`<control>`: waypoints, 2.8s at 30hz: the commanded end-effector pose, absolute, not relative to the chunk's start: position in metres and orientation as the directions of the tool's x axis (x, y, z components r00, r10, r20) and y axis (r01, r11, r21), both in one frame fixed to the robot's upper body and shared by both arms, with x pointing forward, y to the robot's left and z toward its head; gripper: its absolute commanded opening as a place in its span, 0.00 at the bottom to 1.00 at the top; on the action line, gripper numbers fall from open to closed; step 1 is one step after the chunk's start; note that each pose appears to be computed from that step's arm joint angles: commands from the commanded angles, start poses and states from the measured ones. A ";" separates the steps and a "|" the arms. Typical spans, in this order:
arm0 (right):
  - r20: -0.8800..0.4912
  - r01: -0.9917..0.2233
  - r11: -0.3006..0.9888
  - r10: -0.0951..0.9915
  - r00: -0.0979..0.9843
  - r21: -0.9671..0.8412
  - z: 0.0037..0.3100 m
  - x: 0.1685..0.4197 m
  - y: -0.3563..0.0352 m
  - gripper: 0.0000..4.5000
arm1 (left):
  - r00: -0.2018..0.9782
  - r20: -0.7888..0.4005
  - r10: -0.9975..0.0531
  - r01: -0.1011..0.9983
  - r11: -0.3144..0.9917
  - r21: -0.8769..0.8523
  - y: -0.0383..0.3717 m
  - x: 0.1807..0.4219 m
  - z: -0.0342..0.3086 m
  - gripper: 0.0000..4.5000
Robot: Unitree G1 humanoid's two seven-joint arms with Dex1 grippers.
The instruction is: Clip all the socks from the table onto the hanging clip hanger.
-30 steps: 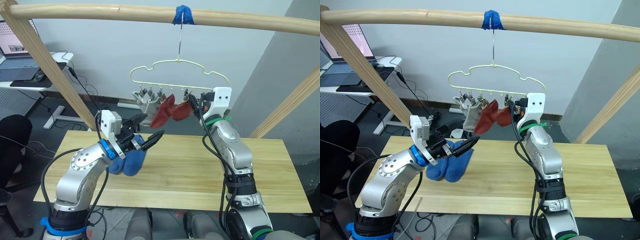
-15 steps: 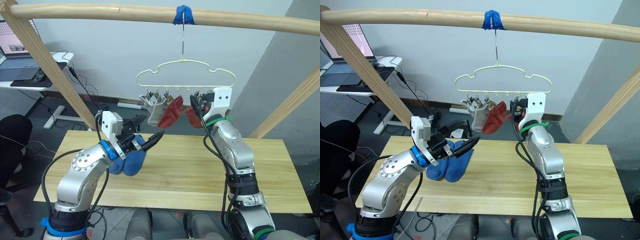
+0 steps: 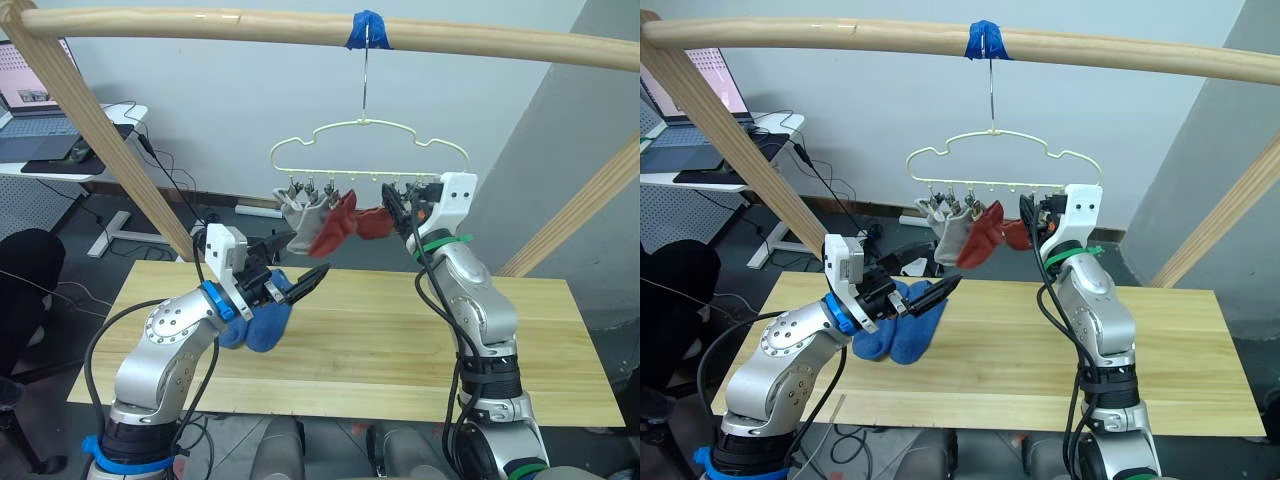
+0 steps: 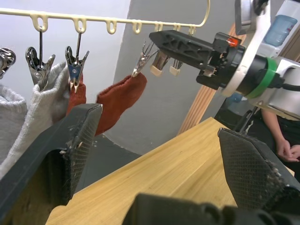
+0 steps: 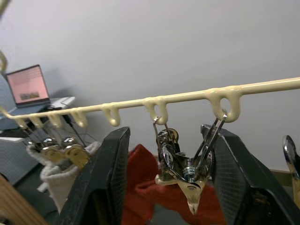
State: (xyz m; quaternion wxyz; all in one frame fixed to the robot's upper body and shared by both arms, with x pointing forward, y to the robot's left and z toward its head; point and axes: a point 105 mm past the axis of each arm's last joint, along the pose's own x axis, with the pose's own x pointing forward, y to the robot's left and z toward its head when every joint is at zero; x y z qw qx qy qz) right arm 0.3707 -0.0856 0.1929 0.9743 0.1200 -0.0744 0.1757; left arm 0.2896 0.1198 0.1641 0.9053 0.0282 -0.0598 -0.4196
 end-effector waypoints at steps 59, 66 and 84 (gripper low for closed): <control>0.155 -0.236 0.963 0.216 0.964 0.128 0.198 0.376 -0.104 0.56 | 0.624 0.112 -0.773 0.761 0.634 0.134 0.113 0.283 0.174 1.00; 0.147 -0.218 0.969 0.200 0.969 0.115 0.197 0.380 -0.106 0.56 | 0.628 0.113 -0.770 0.758 0.638 0.135 0.113 0.282 0.175 1.00; 0.155 -0.227 0.961 0.203 0.967 0.159 0.203 0.383 -0.097 0.56 | 0.618 0.111 -0.779 0.768 0.627 0.131 0.110 0.279 0.175 1.00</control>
